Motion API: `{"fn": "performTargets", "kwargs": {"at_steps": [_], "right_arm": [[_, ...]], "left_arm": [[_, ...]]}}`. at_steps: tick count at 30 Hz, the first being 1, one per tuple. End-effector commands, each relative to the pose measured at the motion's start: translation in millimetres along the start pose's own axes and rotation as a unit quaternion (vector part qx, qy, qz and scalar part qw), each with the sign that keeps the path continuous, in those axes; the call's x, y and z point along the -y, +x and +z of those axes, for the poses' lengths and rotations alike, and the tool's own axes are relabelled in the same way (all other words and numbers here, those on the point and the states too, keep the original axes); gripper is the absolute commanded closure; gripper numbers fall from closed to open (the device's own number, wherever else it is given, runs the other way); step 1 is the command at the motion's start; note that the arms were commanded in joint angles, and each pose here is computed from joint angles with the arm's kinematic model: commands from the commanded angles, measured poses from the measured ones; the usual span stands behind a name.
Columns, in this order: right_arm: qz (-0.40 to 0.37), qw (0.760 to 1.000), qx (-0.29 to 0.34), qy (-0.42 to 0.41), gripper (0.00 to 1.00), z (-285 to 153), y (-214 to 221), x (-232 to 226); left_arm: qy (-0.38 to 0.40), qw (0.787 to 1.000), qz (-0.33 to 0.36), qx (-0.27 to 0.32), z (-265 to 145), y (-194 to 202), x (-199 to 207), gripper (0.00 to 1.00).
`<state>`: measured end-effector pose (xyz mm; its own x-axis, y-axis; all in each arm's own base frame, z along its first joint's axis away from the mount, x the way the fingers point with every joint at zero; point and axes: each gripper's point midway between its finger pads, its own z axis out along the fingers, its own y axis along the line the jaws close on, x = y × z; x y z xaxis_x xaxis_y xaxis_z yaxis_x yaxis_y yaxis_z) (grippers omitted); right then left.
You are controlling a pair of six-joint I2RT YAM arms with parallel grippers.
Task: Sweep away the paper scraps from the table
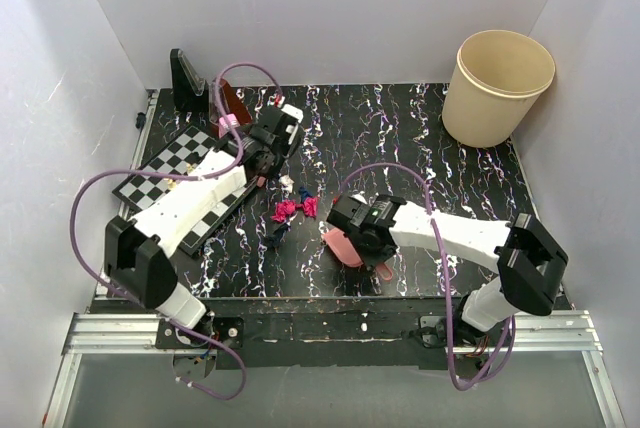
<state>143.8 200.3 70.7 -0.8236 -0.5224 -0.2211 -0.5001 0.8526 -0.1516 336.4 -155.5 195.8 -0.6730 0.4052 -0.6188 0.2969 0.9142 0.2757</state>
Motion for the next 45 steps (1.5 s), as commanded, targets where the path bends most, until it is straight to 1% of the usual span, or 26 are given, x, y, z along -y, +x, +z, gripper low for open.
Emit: {"fn": "performTargets", "kwargs": {"at_steps": [1,3,6,8,12,14,15,16,18,22,28,30,32,37,41,45], "right_arm": [[-0.022,0.998,0.003,-0.063,0.99,-20,4,-24],[-0.034,0.994,0.006,-0.106,0.99,-22,7,-38],[-0.049,0.986,0.009,-0.161,0.99,-25,10,-57],[-0.053,0.983,0.009,-0.175,0.99,-25,11,-61],[-0.064,0.983,0.007,-0.173,0.99,-21,14,-62],[-0.072,0.98,-0.004,-0.184,0.99,-21,19,-67],[-0.074,0.98,-0.006,-0.186,0.99,-20,20,-67],[-0.077,0.979,-0.006,-0.186,0.99,-20,21,-68],[-0.078,0.979,-0.001,-0.19,0.99,-20,20,-69],[-0.075,0.979,0.005,-0.19,0.99,-19,21,-67],[-0.072,0.978,0.014,-0.193,0.99,-21,21,-67],[-0.071,0.979,0.014,-0.192,0.99,-20,22,-66],[-0.07,0.979,0.017,-0.191,0.99,-21,22,-65],[-0.061,0.983,0.024,-0.171,0.99,-19,20,-59],[-0.055,0.986,0.024,-0.152,0.99,-18,19,-52],[-0.053,0.99,0.022,-0.131,0.99,-17,18,-46]], "left_arm": [[-0.021,0.996,0.077,-0.038,5,-4,-2,1.0],[-0.02,0.992,0.103,-0.075,17,2,5,1.0],[-0.013,0.986,0.131,-0.102,27,2,17,1.0],[-0.017,0.981,0.148,-0.122,34,4,22,1.0],[-0.013,0.971,0.189,-0.144,45,3,41,1.0],[0.022,0.966,0.203,-0.162,46,10,61,1.0],[0.058,0.963,0.202,-0.171,43,14,74,1.0],[0.089,0.962,0.196,-0.17,38,15,86,1.0],[0.116,0.961,0.187,-0.167,29,15,97,1.0],[0.128,0.965,0.156,-0.168,9,15,96,1.0],[0.06,0.982,0.099,-0.149,-20,11,64,1.0],[0.009,0.988,0.068,-0.139,-30,9,43,1.0],[-0.043,0.989,0.038,-0.136,-43,12,23,1.0],[-0.106,0.984,-0.031,-0.138,-70,30,-5,1.0],[-0.182,0.968,-0.085,-0.149,-96,53,-34,1.0],[-0.147,0.963,-0.126,-0.186,-103,83,-20,1.0]]}}
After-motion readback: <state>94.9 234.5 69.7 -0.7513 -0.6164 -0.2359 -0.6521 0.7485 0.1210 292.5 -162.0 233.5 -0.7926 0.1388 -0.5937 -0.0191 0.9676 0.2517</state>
